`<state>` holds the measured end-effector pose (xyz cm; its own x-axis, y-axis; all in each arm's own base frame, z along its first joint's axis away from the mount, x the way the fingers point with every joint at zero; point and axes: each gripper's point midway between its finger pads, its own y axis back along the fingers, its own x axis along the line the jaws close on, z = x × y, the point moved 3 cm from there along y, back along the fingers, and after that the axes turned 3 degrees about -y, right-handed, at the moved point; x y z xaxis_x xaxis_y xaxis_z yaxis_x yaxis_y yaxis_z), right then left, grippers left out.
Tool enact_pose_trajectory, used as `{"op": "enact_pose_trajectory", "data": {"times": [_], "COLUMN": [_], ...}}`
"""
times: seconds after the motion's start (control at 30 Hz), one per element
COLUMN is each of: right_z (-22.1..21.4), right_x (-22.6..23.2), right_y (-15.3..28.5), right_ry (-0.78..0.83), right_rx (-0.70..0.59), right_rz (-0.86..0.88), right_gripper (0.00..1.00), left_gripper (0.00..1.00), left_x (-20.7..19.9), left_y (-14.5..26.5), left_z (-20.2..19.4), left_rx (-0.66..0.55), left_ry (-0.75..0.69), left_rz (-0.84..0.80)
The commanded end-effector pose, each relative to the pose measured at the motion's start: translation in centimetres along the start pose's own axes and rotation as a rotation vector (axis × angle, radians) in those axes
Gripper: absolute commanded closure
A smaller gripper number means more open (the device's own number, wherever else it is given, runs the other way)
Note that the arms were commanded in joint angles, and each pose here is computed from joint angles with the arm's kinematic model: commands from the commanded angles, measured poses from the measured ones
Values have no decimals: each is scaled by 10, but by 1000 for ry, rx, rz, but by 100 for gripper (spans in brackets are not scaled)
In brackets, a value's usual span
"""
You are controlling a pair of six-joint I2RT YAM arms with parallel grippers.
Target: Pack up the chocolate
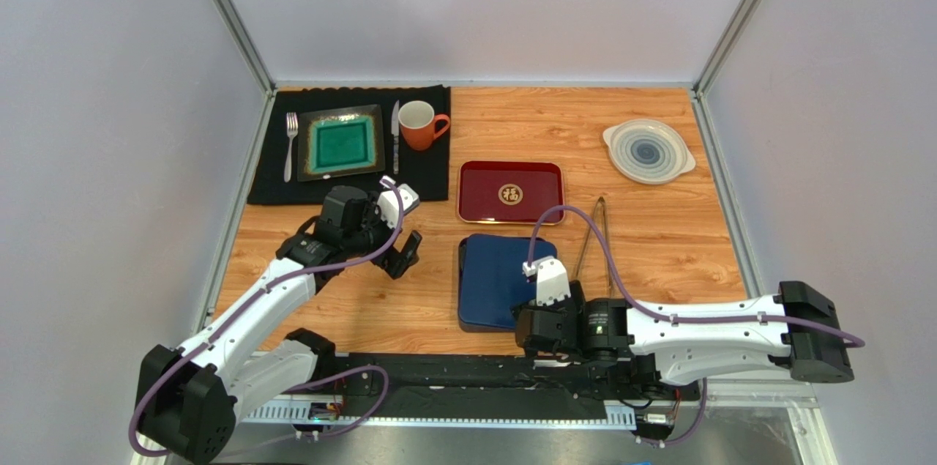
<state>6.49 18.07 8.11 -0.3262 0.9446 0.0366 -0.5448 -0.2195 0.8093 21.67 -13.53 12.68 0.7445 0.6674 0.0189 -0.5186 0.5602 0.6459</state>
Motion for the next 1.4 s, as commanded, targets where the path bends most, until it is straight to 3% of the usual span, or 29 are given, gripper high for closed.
{"op": "enact_pose_trajectory", "data": {"times": [0.0, 0.5, 0.7, 0.83, 1.03, 1.17, 1.37], "right_z": [35, 65, 116, 137, 137, 138, 126], "right_x": [7, 8, 11, -10, -51, -59, -64], "right_y": [12, 26, 73, 81, 36, 14, -15], "right_ry": [-52, -60, -170, -311, -534, -578, -602], "right_rx": [-107, -144, -274, -300, -138, -99, -7], "right_rz": [31, 75, 203, 200, 43, -27, -112], "right_gripper": [14, 13, 13, 15, 42, 74, 86], "left_gripper": [1, 1, 1, 1, 1, 1, 1], "left_x": [3, 2, 2, 0, -3, -5, -6], "left_y": [5, 6, 5, 2, -6, -10, -16], "left_z": [18, 17, 14, 10, 7, 20, 32], "left_rx": [-39, -40, -24, -2, 17, 7, 18], "left_ry": [-29, -29, -29, -9, 39, 79, 117], "left_rz": [8, 7, 7, -6, -36, -70, -83]}}
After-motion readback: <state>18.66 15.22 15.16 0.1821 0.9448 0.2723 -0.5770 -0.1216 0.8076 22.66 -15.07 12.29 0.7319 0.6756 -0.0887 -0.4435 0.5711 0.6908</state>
